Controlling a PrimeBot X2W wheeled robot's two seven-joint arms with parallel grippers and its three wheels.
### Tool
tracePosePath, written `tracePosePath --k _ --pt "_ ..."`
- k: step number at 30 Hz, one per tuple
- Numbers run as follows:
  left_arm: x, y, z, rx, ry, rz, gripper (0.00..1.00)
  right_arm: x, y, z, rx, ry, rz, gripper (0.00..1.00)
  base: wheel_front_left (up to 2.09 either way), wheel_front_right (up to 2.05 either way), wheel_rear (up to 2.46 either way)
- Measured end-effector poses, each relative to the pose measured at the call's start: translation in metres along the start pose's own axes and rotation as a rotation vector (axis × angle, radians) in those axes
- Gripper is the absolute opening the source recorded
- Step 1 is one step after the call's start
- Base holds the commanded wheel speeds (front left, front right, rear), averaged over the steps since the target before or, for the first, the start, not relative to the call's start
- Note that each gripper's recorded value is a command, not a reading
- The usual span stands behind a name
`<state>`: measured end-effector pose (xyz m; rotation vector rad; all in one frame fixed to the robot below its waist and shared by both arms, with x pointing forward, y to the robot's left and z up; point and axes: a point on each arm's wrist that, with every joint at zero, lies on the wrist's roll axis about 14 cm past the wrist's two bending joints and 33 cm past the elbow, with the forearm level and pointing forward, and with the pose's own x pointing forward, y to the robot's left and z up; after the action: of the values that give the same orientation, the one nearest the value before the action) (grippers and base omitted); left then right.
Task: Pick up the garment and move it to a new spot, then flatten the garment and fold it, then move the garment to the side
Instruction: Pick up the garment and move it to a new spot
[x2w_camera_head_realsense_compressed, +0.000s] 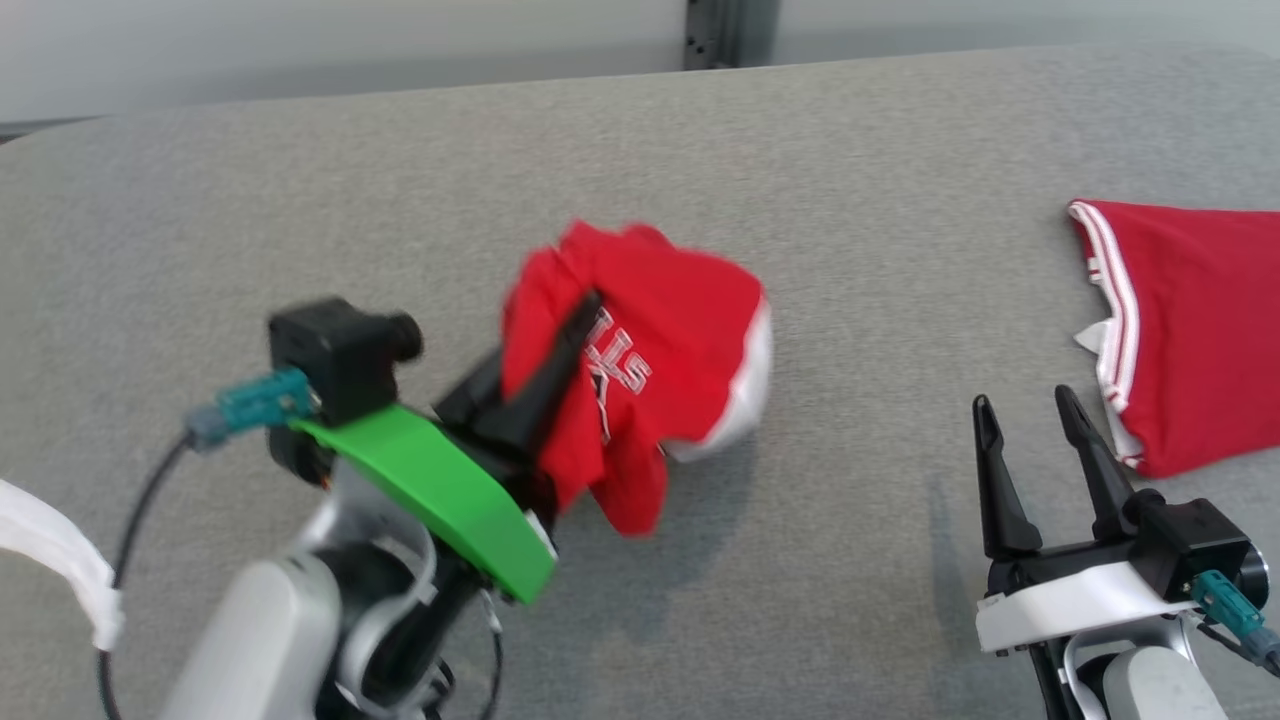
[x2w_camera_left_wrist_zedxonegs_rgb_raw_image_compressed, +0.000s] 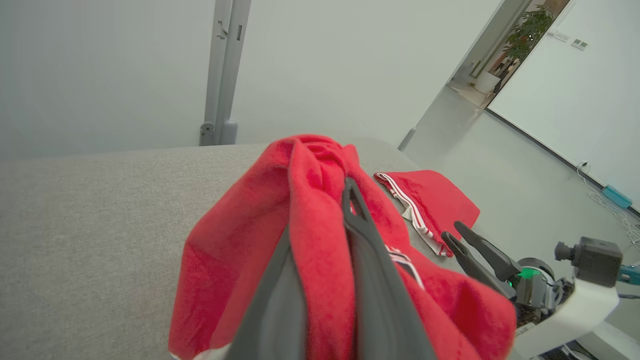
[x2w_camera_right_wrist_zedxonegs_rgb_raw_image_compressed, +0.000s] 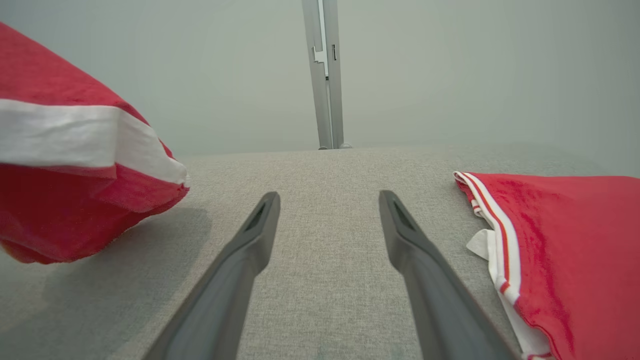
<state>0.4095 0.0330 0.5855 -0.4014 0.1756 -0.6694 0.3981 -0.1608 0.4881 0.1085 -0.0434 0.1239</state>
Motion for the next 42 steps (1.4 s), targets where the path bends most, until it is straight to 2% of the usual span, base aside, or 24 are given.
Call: tracePosePath --k 3,7,9,11,15,17,19,22,28,30,31,32,37,42 --pt "0.003 -0.019 -0.038 -0.076 0.097 -0.03 0.0 -0.014 -0.011 0.002 0.007 0.002 -0.046 1.0 0.0 0.0 0.0" --pt "0.013 -0.008 -0.104 -0.143 0.26 0.034 0.0 -0.029 -0.027 0.001 0.008 0.012 -0.106 1.0 0.0 0.0 0.0" --pt "0.014 0.015 -0.138 -0.071 0.344 0.109 0.0 -0.035 -0.031 0.002 0.02 0.012 -0.126 1.0 0.0 0.0 0.0" --pt "0.015 0.035 -0.165 -0.071 0.399 0.177 0.0 -0.04 -0.033 0.0 0.029 0.019 -0.138 1.0 0.0 0.0 0.0" --pt "0.027 0.056 -0.183 -0.041 0.404 0.238 0.0 -0.048 -0.042 0.001 0.029 0.021 -0.174 1.0 0.0 0.0 0.0" --pt "0.034 0.051 -0.185 -0.064 0.385 0.222 1.0 -0.053 -0.05 0.002 0.023 0.018 -0.201 1.0 0.0 0.0 0.0" --pt "0.036 0.046 -0.181 -0.059 0.354 0.2 1.0 -0.059 -0.055 0.002 0.02 0.021 -0.219 1.0 0.0 0.0 0.0" --pt "0.034 0.049 -0.16 0.034 0.261 0.192 1.0 -0.072 -0.066 0.005 0.022 0.016 -0.265 1.0 0.0 0.0 0.0" --pt "-0.002 0.057 -0.103 0.136 0.025 0.274 1.0 -0.095 -0.078 0.015 -0.013 -0.009 -0.307 1.0 0.0 0.0 0.0" --pt "-0.019 0.056 -0.092 0.135 -0.031 0.294 1.0 -0.096 -0.079 0.02 -0.024 -0.024 -0.306 1.0 0.0 0.0 0.0" --pt "-0.028 0.053 -0.089 0.097 -0.063 0.293 1.0 -0.097 -0.079 0.021 -0.029 -0.027 -0.303 1.0 0.0 0.0 0.0" --pt "-0.037 0.054 -0.091 0.077 -0.07 0.311 1.0 -0.098 -0.078 0.022 -0.032 -0.03 -0.301 1.0 0.0 0.0 0.0" --pt "-0.09 0.082 -0.095 0.107 -0.11 0.449 1.0 -0.094 -0.067 0.026 -0.07 -0.038 -0.248 1.0 0.0 0.0 0.0" --pt "-0.133 0.103 -0.095 0.174 -0.124 0.565 1.0 -0.091 -0.059 0.027 -0.097 -0.038 -0.203 1.0 0.0 0.0 0.0"
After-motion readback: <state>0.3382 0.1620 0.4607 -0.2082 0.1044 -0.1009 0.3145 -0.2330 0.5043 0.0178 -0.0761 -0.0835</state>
